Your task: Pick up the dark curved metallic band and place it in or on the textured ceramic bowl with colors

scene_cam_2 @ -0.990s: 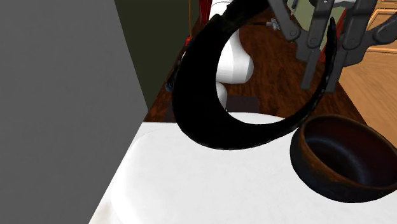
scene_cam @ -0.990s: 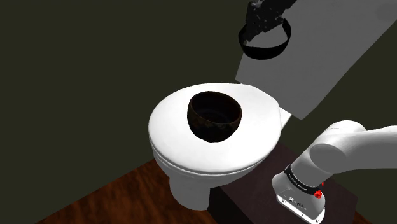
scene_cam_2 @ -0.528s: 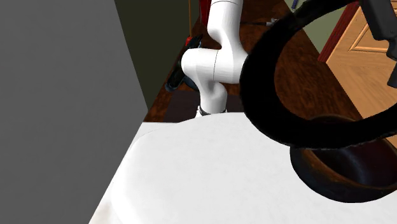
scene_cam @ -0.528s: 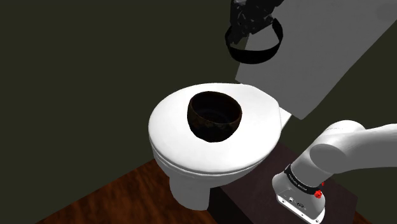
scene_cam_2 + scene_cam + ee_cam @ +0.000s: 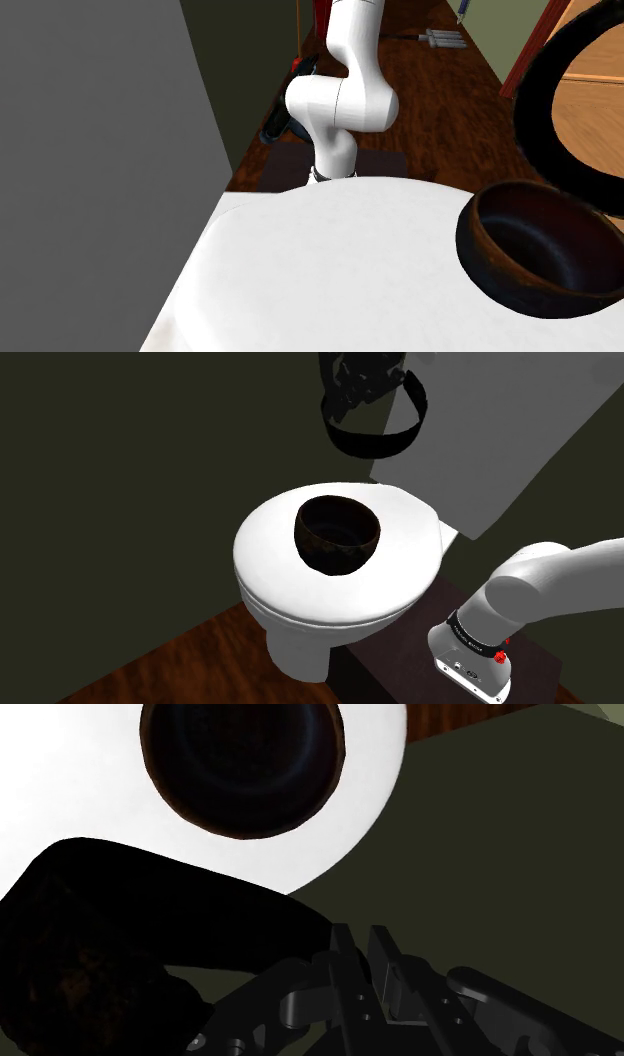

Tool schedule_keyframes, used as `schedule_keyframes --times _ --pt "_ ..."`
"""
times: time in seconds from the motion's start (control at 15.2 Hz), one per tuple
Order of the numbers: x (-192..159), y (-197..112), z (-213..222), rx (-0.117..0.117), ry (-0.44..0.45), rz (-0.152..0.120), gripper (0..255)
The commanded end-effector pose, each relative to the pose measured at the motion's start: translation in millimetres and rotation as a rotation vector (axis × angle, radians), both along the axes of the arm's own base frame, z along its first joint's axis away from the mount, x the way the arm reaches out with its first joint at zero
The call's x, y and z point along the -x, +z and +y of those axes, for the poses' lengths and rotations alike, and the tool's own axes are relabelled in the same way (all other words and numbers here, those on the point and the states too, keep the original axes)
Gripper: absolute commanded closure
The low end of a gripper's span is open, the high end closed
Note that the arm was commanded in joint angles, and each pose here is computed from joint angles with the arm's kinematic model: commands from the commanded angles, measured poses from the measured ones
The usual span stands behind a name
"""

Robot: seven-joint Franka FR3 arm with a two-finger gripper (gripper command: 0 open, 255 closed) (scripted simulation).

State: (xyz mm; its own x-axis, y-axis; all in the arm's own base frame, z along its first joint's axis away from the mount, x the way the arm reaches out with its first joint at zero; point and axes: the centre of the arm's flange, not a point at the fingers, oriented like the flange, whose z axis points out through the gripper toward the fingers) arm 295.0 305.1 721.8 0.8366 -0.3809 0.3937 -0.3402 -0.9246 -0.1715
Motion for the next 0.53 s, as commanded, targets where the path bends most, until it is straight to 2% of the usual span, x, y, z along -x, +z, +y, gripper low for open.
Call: schedule_keyframes --times 0.0,0.46 --pt "4 -8 18 -0.002 -0.001 0.000 255" --pt "4 -45 18 -0.002 -0.001 0.000 255"
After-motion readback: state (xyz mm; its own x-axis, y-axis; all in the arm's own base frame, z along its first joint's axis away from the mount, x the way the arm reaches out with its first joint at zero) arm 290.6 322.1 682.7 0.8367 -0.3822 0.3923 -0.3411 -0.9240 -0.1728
